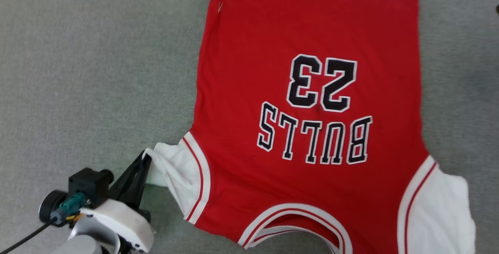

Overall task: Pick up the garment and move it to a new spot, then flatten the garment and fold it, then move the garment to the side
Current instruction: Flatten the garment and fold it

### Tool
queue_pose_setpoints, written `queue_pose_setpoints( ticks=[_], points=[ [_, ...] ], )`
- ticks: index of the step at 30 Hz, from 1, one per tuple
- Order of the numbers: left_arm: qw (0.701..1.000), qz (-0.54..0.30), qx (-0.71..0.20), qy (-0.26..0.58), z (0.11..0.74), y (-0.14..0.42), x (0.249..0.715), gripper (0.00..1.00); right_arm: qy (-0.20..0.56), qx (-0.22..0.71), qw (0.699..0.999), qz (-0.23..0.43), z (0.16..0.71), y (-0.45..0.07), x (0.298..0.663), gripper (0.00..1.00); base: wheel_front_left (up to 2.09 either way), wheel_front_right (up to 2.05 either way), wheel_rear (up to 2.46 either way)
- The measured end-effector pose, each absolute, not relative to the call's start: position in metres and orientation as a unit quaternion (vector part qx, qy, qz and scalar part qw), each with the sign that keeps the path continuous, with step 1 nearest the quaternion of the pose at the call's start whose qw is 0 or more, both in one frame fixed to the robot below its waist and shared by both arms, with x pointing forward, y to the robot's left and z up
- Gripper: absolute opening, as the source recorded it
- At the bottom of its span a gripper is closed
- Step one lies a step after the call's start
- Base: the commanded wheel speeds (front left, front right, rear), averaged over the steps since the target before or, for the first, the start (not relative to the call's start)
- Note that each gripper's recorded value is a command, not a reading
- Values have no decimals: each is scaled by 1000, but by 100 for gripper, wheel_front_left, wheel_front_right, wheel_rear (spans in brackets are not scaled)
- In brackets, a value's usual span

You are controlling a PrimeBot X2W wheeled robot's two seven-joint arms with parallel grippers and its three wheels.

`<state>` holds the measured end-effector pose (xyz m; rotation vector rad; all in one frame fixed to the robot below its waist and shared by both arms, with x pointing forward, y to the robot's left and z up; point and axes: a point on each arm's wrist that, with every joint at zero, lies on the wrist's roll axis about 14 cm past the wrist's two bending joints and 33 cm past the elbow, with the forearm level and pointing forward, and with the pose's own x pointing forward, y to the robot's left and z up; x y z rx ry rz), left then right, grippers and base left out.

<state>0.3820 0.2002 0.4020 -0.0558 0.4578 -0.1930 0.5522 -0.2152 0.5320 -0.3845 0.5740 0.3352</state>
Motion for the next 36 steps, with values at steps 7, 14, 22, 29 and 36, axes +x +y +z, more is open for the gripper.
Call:
queue_pose_setpoints(
  ticks=[7, 14, 22, 29, 36],
  points=[
    [969, -80, -20, 233, 389, 205, 391, 0, 446, -180, 864, 150, 482, -206, 597, 100, 0, 0, 0],
    [969, -69, -18, 236, 379, 207, 400, 0, 521, -151, 827, 145, 425, -186, 630, 100, 0, 0, 0],
    [968, -61, -2, 242, 369, 213, 406, 0, 557, -128, 802, 172, 350, -154, 635, 100, 0, 0, 0],
    [970, -61, 5, 236, 374, 213, 408, 0, 538, -140, 811, 183, 354, -151, 631, 0, 0, 0, 0],
    [974, -52, 3, 218, 393, 215, 400, 0, 476, -160, 844, 187, 412, -158, 630, 0, 0, 0, 0]
  ],
)
